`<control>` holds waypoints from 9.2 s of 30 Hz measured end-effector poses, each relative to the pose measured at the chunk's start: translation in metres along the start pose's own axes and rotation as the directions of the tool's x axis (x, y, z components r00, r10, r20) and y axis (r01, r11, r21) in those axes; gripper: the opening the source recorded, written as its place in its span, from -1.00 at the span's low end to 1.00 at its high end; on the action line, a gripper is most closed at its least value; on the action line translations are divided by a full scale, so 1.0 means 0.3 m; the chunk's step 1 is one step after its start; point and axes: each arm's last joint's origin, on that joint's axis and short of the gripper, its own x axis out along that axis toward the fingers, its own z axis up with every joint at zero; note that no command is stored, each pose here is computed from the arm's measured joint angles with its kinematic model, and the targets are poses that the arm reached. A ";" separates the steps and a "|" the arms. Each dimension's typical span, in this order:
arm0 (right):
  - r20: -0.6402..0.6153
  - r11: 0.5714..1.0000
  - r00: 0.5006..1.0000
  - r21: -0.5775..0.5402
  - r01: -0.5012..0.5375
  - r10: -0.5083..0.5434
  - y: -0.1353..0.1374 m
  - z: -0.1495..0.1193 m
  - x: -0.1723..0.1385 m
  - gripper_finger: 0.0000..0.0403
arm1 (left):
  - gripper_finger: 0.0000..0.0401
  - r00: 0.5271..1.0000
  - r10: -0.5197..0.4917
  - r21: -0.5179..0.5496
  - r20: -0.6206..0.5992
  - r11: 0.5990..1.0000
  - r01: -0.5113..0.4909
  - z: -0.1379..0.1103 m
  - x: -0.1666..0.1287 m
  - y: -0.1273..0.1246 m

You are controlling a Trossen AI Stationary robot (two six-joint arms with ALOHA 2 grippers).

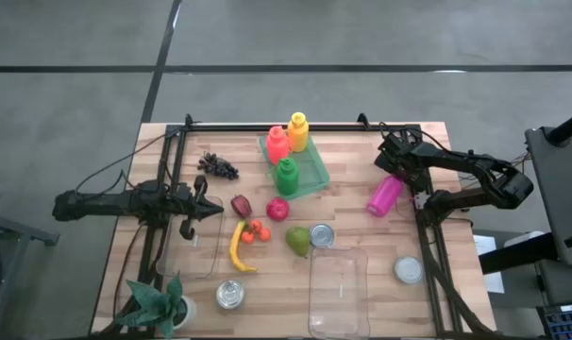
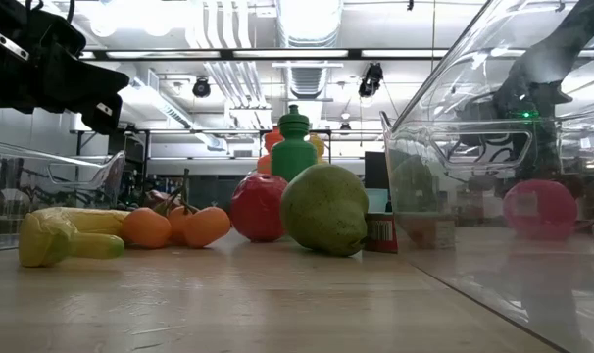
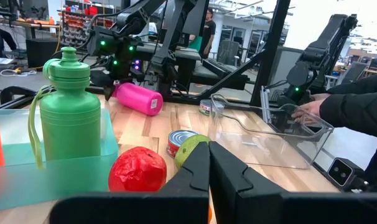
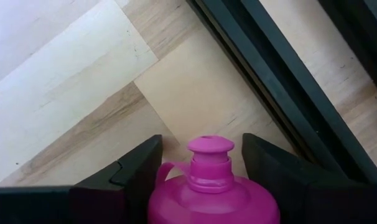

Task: Pick & Place Food Item
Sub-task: Put the pink water bottle into the green bin

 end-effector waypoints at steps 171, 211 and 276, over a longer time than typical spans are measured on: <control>0.427 0.873 0.791 -0.411 -0.262 0.438 0.281 -0.040 -0.394 -0.03 | -1.00 1.000 0.000 0.000 0.000 1.000 0.000 0.000 0.000 0.000; 0.386 0.429 0.185 -0.821 -0.377 0.904 0.501 -0.372 -0.600 -0.03 | -1.00 1.000 0.000 0.000 0.000 1.000 0.000 0.000 0.000 0.000; 0.059 0.049 -0.025 -0.951 -0.305 0.998 0.536 -0.542 -0.322 0.05 | -1.00 1.000 0.000 0.000 0.000 1.000 0.000 0.000 0.000 0.000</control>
